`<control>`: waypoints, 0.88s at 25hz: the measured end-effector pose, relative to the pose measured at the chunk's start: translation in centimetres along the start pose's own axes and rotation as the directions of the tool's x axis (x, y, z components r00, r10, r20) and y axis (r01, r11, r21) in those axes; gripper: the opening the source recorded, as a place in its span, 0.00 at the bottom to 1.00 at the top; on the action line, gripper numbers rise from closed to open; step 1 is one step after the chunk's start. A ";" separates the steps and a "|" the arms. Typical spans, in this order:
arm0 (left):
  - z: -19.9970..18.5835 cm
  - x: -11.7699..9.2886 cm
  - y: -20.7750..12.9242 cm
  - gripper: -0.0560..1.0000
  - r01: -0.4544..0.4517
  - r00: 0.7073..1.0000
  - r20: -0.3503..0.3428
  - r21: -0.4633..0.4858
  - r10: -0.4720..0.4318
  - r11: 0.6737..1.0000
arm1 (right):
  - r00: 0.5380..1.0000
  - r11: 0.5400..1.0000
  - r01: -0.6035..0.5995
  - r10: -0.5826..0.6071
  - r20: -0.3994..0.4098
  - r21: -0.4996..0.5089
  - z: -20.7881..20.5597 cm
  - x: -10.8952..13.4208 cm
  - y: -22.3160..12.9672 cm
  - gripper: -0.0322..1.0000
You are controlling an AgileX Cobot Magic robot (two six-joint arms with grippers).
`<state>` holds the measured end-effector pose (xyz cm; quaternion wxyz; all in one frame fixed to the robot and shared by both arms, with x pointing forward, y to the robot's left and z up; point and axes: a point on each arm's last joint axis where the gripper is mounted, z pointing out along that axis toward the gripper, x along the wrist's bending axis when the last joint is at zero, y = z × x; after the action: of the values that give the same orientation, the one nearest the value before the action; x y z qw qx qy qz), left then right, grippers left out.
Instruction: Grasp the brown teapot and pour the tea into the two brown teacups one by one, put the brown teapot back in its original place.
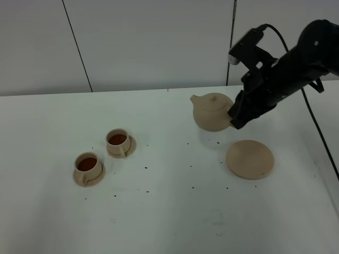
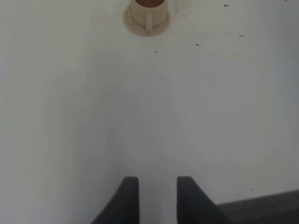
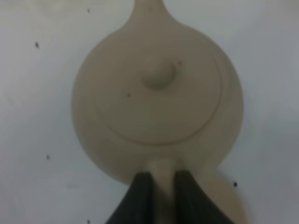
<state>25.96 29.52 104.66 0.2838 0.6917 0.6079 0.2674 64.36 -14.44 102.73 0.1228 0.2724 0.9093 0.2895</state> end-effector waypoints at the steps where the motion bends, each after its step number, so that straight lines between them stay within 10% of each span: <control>1: 0.0 0.0 0.0 0.31 0.000 1.000 0.000 0.000 0.000 1.000 | 1.000 1.000 -0.003 0.003 0.002 0.004 0.0 0.0 -0.3 0.12; 22: 0.0 0.0 0.0 0.31 0.000 1.000 0.000 0.000 0.000 1.000 | 0.984 0.990 -0.141 0.141 0.113 -0.004 0.4 1.0 -6.0 0.12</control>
<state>25.96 29.52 104.66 0.2838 0.6917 0.6079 0.2674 61.19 -17.76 98.76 0.1525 0.3523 0.8800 0.2798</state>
